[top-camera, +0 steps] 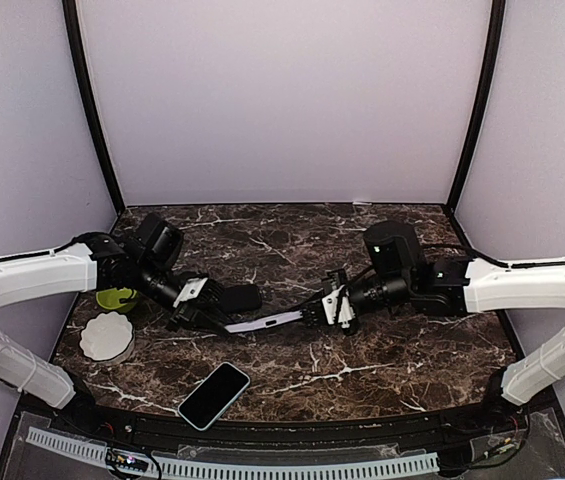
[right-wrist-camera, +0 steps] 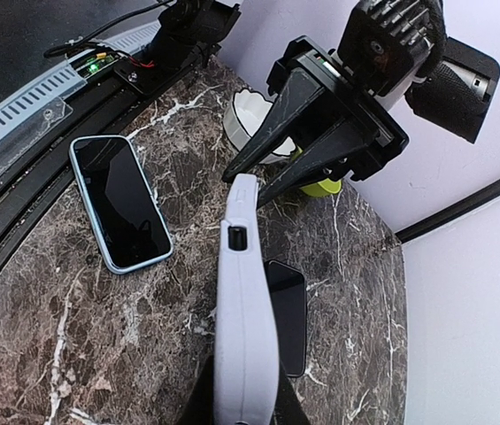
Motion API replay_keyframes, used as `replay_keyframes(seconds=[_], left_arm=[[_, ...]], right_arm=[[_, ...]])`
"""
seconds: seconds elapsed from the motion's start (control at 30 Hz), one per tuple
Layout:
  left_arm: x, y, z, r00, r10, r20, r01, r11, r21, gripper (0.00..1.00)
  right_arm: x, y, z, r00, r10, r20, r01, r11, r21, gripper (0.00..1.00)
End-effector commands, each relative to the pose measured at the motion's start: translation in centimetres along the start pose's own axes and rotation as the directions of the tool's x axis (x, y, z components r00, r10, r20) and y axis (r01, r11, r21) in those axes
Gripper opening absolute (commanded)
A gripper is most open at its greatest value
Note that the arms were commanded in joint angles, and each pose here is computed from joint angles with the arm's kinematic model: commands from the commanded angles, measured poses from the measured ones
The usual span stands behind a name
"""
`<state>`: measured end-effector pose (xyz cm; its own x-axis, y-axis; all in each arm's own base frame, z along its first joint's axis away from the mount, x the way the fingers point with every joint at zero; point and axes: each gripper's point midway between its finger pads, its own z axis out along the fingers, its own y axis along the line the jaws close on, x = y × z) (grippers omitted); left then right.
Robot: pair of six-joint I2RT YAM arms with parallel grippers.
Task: Take the phone out of the phone case
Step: Remove the top left corner of the phone case.
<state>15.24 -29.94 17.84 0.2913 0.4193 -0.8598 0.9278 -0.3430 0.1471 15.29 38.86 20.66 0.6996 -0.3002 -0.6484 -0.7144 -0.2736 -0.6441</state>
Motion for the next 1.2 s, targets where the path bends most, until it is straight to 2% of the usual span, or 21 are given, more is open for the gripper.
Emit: replay_keyframes(seconds=[0.0,0.3,1.17], left_arm=[[-2.7,-1.9,0.4,0.995,0.009,0.100,-0.019,0.994,0.106,0.05],[-2.3,-2.4,0.5,0.996,0.010,0.084,-0.020,0.993,0.117,0.00],[-1.6,-4.0,1.3,0.999,0.002,0.035,-0.008,0.985,0.172,0.00]], right_arm=[[-4.6,-4.8,-0.7,0.968,-0.238,0.077,0.216,0.952,0.217,0.00],[-5.0,-4.0,-0.6,0.966,-0.243,0.090,0.220,0.952,0.211,0.00],[-6.0,-2.3,0.2,0.950,-0.307,0.055,0.294,0.939,0.178,0.00]])
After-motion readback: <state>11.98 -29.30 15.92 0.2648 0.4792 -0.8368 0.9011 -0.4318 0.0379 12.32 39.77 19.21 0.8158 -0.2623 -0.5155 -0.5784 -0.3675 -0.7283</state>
